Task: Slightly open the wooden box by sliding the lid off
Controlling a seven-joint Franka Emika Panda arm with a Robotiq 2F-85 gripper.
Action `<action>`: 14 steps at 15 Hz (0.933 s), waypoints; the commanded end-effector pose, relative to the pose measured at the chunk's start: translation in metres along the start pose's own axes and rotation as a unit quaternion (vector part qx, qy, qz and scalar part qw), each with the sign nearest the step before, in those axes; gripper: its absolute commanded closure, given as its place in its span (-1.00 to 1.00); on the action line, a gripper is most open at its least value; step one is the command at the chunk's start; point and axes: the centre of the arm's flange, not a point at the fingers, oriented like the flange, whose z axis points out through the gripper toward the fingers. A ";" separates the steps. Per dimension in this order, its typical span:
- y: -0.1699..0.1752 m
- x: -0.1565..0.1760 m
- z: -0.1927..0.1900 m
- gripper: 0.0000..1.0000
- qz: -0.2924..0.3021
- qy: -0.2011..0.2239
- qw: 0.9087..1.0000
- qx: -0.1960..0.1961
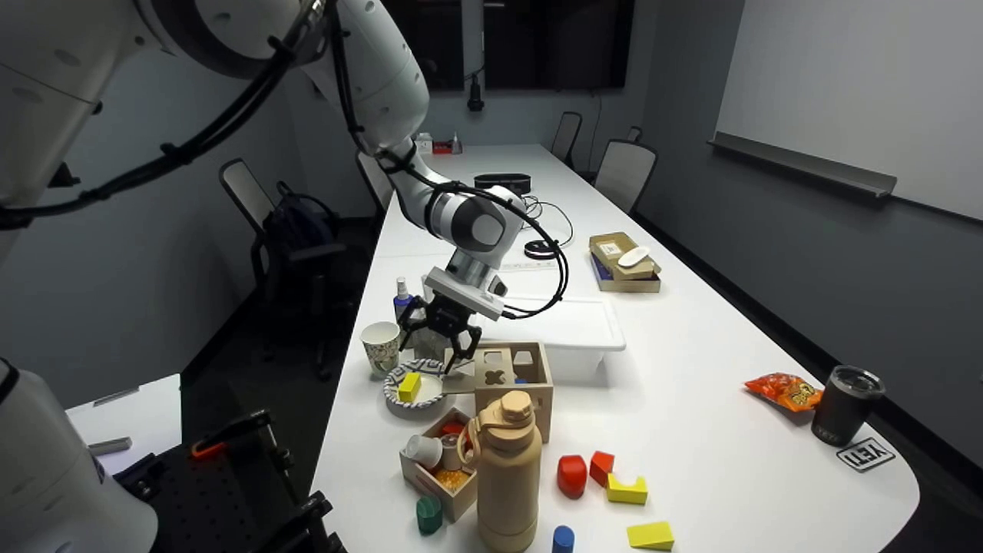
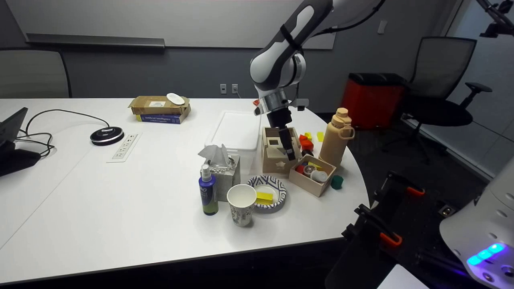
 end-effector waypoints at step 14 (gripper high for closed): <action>-0.049 -0.119 -0.138 -1.00 0.206 0.024 0.976 -0.068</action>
